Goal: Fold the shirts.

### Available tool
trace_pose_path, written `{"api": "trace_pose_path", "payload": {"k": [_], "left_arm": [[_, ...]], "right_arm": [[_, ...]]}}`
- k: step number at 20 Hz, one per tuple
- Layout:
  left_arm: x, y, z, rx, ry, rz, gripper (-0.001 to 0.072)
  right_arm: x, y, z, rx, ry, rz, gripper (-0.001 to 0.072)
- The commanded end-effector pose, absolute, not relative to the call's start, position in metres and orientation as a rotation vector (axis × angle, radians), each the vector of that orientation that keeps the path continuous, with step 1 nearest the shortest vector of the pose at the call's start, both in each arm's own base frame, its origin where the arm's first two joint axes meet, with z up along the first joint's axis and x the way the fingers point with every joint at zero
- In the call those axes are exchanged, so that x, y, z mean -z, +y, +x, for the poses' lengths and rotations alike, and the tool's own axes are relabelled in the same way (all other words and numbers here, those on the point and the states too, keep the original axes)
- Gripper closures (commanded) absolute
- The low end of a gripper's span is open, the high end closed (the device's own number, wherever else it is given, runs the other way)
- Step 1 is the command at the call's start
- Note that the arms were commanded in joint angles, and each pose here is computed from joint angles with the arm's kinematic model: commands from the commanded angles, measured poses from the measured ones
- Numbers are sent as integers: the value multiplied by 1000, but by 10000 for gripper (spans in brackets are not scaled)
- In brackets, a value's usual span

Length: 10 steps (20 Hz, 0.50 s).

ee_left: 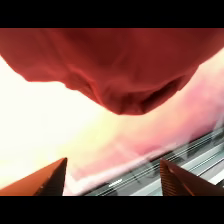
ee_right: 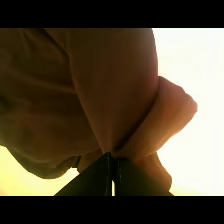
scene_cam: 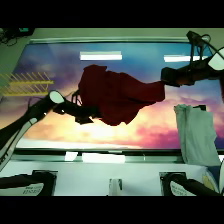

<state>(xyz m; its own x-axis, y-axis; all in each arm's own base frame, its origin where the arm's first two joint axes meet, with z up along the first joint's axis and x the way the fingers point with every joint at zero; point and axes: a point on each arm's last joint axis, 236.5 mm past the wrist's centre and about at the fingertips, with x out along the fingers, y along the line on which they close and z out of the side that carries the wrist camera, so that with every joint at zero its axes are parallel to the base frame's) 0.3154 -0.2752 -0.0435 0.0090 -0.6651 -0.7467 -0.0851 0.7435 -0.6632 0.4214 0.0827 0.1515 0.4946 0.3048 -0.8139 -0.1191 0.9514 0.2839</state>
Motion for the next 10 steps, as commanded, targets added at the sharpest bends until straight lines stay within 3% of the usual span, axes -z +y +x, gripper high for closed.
{"api": "trace_pose_path", "payload": {"k": [1,7,10], "left_arm": [[73,-311,311,431,1486,-786,-13],[89,-342,335,335,1372,-931,-13],[88,-335,353,282,1310,-974,217]], "right_arm": [[-151,87,419,-275,1032,211,689],[-153,99,414,-316,1046,249,690],[-156,105,413,-337,1045,271,690]]}}
